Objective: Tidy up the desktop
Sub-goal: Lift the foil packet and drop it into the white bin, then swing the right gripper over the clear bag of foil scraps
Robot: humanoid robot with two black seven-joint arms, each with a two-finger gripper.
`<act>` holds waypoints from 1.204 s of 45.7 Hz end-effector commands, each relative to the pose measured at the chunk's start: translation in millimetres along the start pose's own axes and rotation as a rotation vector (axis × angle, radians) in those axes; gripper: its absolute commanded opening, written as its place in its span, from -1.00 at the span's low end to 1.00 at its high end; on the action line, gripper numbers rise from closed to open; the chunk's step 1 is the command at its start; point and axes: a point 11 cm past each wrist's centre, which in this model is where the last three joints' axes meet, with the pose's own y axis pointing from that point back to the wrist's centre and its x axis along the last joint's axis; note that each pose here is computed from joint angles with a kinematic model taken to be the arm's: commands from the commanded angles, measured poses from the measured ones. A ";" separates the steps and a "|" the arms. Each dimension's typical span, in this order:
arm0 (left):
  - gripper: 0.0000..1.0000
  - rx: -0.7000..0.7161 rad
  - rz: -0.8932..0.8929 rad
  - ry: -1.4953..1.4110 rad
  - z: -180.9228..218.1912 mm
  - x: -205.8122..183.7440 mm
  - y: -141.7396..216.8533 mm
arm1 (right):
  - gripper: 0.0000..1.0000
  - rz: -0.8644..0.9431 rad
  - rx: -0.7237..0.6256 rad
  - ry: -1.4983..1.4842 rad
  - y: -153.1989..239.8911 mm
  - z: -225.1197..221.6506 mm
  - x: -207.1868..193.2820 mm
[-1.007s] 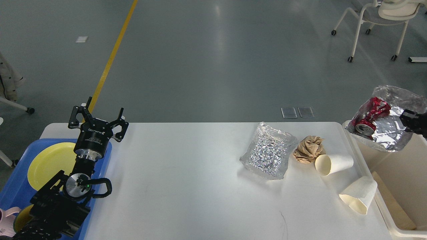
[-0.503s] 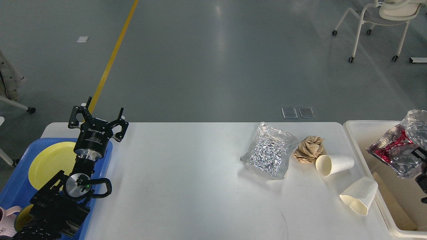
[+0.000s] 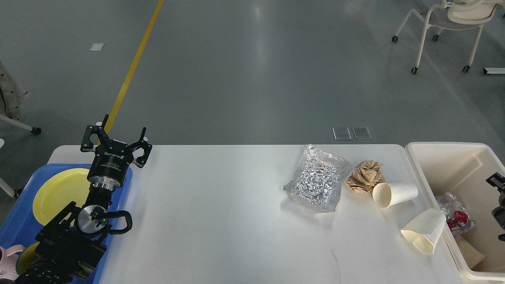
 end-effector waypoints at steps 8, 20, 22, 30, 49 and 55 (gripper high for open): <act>0.94 0.000 -0.001 0.000 0.1 -0.3 -0.3 | 1.00 0.073 0.149 -0.096 7.4 -90.2 59.4; 0.94 0.000 -0.001 0.000 0.1 -0.3 -0.3 | 1.00 -0.143 0.404 -0.081 55.5 -216.9 121.4; 0.94 0.000 -0.001 0.000 0.1 -0.3 -0.3 | 1.00 -0.205 0.454 -0.043 71.5 -238.7 129.7; 0.94 0.000 -0.001 0.000 0.1 -0.3 -0.3 | 1.00 -0.429 0.637 0.198 156.0 -304.7 147.7; 0.94 0.000 -0.001 0.000 0.1 -0.3 -0.3 | 1.00 -0.781 0.787 0.882 361.3 -325.4 75.7; 0.94 0.000 -0.001 0.000 0.1 -0.3 -0.3 | 1.00 -0.819 0.738 0.911 406.1 -319.4 68.3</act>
